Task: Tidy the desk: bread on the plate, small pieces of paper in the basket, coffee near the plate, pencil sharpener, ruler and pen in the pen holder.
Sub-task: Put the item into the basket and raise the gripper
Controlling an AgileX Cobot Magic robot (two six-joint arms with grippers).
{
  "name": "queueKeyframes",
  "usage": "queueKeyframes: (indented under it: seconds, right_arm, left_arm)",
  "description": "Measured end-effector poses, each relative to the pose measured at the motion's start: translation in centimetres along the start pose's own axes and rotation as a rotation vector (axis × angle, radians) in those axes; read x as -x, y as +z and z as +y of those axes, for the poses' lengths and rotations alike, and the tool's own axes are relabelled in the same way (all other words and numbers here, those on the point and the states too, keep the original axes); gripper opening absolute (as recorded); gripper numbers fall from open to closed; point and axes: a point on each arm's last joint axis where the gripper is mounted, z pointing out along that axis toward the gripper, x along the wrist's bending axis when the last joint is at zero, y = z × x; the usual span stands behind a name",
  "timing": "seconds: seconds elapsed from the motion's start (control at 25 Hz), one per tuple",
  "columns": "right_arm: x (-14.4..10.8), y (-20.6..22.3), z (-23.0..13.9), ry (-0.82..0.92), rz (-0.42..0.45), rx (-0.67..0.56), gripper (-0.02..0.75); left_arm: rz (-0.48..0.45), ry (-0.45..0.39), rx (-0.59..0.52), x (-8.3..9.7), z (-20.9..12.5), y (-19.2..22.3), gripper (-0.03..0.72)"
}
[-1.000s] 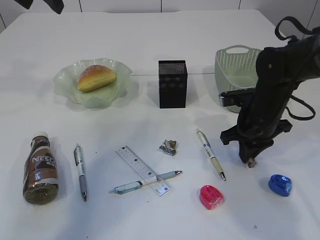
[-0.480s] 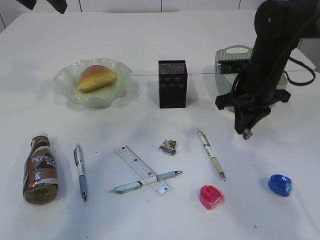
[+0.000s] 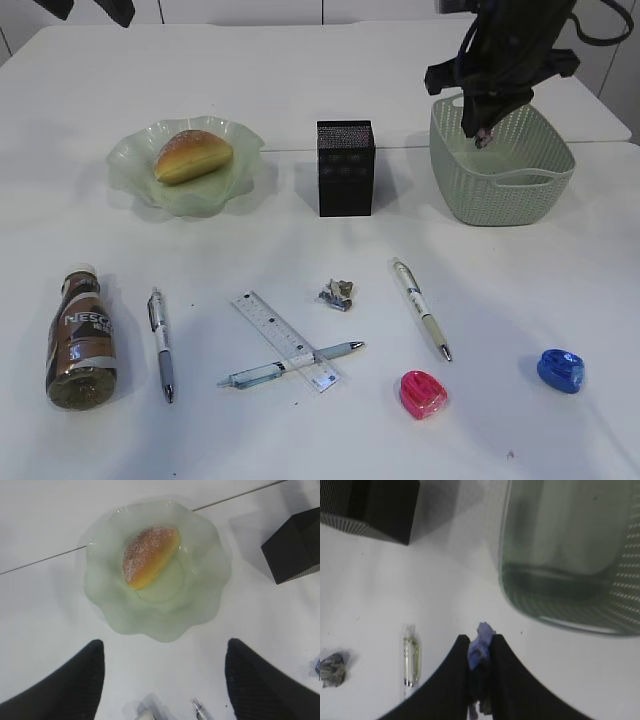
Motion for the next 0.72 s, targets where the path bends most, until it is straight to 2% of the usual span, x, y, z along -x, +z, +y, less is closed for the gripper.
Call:
queueKeyframes:
  seconds: [0.12,0.32,0.72]
  right_arm:
    - [0.7,-1.0,1.2,-0.002,-0.072,0.060,0.099]
    - [1.9,-1.3,1.5,0.017,-0.143,0.077,0.099]
    - [6.7,2.5,1.6,0.102,-0.194,0.041,0.098]
  left_arm:
    - [0.000,0.000,0.000,0.0,0.0,0.0,0.527]
    - [0.000,0.000,0.000,0.0,0.0,0.0,0.527]
    - [-0.032,-0.010,0.001,0.3,0.0,0.0,0.527]
